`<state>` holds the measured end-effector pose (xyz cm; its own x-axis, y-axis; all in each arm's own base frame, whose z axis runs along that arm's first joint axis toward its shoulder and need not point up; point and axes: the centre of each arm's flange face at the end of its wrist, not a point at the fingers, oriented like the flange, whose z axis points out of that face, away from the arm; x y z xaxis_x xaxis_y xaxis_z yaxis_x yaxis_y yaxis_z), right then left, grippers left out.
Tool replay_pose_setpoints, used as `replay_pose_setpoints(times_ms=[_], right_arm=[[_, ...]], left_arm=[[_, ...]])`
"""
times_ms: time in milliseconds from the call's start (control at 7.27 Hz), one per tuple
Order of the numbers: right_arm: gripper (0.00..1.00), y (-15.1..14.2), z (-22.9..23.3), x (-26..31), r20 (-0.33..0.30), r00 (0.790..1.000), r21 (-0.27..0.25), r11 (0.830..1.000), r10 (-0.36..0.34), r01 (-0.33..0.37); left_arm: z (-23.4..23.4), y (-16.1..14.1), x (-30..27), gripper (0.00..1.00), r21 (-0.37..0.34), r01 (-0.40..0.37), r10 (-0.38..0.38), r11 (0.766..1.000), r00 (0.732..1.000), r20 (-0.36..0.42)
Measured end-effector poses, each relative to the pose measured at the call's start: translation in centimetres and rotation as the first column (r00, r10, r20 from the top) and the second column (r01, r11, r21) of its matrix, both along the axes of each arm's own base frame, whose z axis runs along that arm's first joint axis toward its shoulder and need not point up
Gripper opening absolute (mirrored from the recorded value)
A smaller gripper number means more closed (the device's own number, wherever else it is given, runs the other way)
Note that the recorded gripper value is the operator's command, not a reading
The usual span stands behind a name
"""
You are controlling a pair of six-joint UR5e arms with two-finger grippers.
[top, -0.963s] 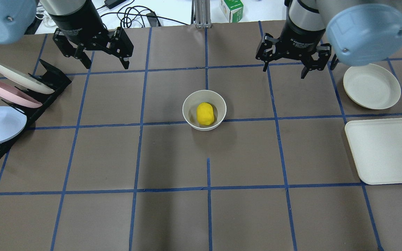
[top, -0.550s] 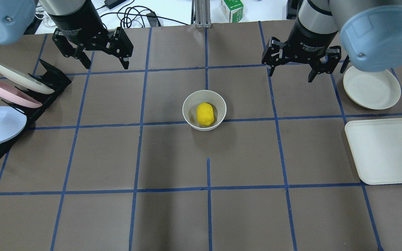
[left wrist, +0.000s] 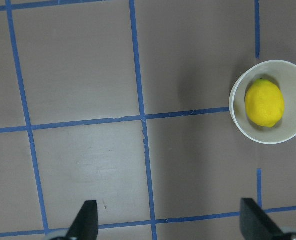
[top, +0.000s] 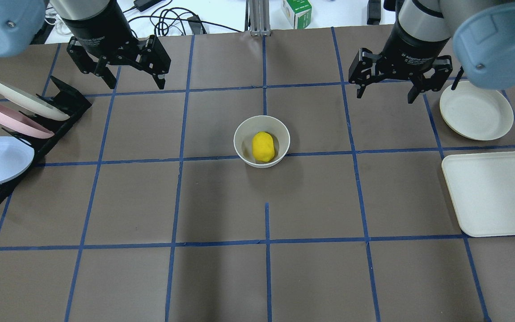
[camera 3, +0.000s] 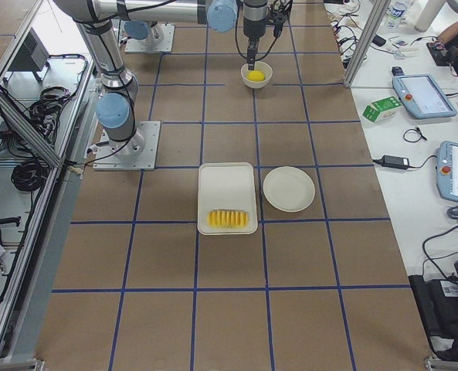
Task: Place bowl and put lemon in it
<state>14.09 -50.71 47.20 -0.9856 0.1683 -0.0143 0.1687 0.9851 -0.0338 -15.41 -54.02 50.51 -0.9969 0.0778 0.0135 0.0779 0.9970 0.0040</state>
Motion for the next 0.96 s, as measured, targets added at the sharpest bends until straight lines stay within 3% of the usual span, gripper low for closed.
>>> replay_pose_setpoints(times_ms=[963], right_arm=[[1.0, 0.83, 0.81, -0.16, 0.004, 1.0, 0.002, 1.0, 0.003, -0.003]], left_arm=[[-0.39, -0.29, 0.23, 1.0, 0.005, -0.004, 0.004, 1.0, 1.0, -0.002]])
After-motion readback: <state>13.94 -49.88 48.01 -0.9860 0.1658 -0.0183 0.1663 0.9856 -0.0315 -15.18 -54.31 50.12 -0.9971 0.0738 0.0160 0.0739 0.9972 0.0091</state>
